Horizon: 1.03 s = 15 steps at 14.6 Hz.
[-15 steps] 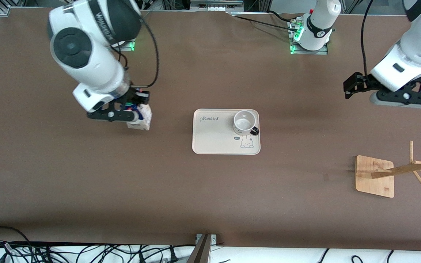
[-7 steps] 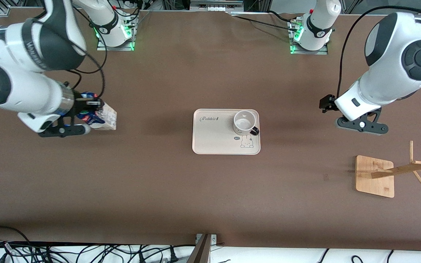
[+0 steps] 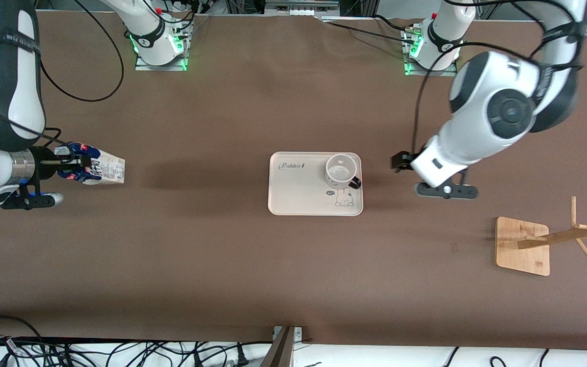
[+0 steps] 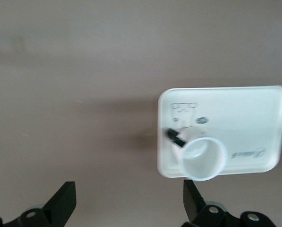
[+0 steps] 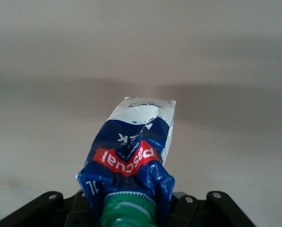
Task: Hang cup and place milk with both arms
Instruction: 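Set the carton down with the right gripper while the left gripper grasps the mug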
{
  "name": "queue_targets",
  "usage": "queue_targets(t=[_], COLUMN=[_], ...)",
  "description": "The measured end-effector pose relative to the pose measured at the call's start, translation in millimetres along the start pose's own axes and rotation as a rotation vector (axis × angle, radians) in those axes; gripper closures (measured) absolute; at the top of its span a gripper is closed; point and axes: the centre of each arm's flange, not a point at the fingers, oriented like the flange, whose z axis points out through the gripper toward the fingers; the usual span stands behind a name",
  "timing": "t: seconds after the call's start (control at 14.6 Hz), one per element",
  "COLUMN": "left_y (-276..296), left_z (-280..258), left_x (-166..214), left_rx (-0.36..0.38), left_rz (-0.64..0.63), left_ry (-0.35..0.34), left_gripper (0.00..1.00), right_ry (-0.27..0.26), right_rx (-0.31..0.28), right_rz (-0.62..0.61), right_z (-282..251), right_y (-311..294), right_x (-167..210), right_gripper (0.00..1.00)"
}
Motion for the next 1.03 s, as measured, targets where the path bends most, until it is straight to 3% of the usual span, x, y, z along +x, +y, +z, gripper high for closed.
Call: queue_targets(t=[0.27, 0.62, 1.03], left_y=[73, 133, 145], left_z=[83, 167, 182], left_x=[-4, -18, -28], left_rx=[-0.047, -0.067, -0.057], left_rz=[-0.222, -0.355, -0.384], left_ry=[-0.008, 0.023, 0.019], left_gripper=[0.00, 0.00, 0.00], right_ry=[0.069, 0.128, 0.155], right_rx=[-0.020, -0.032, -0.026], right_rz=[0.010, 0.011, 0.001], right_z=[57, 94, 100], right_y=[6, 6, -2], right_x=[26, 27, 13], right_gripper=[0.72, 0.72, 0.70])
